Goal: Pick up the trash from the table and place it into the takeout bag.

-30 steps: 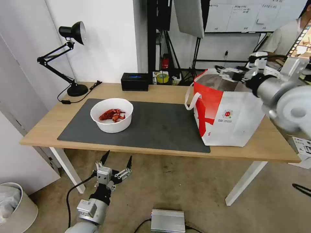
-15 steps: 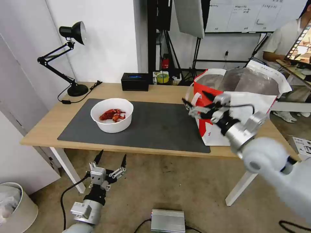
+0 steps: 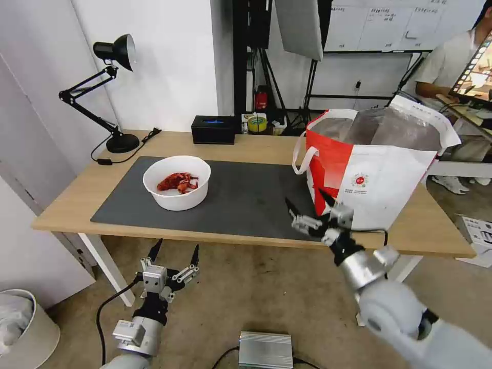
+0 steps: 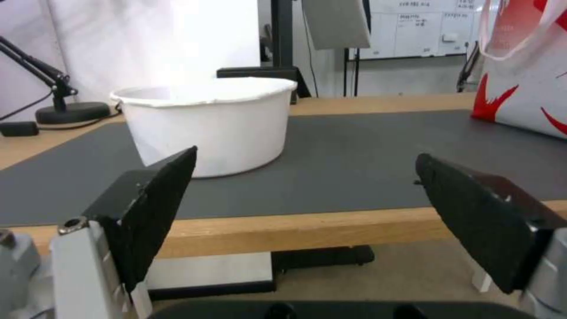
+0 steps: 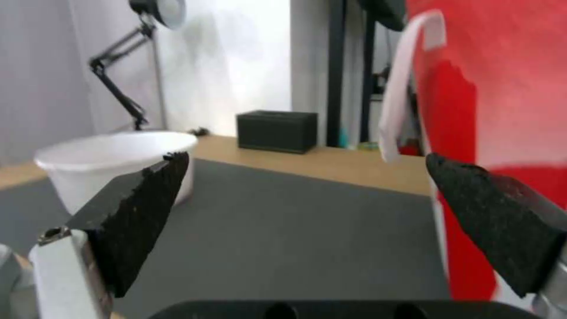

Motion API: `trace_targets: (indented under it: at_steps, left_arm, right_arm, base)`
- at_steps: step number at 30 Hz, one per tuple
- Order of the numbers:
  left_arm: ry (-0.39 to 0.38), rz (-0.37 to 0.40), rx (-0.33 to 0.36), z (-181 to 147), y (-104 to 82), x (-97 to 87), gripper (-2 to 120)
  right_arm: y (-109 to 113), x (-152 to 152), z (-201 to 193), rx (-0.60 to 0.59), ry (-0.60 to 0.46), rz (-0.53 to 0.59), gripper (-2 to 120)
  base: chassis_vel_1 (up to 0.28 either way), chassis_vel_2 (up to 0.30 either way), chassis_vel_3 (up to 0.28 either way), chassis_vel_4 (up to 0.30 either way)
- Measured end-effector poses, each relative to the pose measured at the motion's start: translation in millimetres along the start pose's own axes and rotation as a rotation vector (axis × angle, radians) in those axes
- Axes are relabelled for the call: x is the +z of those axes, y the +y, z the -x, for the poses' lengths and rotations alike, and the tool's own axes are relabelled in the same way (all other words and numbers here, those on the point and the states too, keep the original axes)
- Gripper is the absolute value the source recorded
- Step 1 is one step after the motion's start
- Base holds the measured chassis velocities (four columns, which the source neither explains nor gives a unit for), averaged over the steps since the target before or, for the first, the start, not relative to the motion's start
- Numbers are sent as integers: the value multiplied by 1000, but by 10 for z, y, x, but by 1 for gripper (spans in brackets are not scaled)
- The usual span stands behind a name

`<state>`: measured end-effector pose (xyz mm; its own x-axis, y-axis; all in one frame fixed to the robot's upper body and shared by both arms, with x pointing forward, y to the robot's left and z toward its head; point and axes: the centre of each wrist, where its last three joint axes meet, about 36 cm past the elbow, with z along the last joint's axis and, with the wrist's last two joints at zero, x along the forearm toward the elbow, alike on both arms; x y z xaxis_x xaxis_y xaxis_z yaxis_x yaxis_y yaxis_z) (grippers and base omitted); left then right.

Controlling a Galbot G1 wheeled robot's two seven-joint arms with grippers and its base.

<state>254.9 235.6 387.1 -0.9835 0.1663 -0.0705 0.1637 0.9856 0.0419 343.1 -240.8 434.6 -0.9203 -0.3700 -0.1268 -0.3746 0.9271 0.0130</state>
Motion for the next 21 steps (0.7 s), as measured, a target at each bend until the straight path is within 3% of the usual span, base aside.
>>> trace_targets:
  at_steps: [9,21]
  left_arm:
    - [6,-4,1,-9,-24,15,100]
    - [5,-6,-1,-17,-30,10,100]
  right_arm:
    - [153,364,-277,72,26,-39,100]
    - [166,340,-336,89,22,-47,100]
  base:
    - [0,0,0,0]
    - [0,0,0,0]
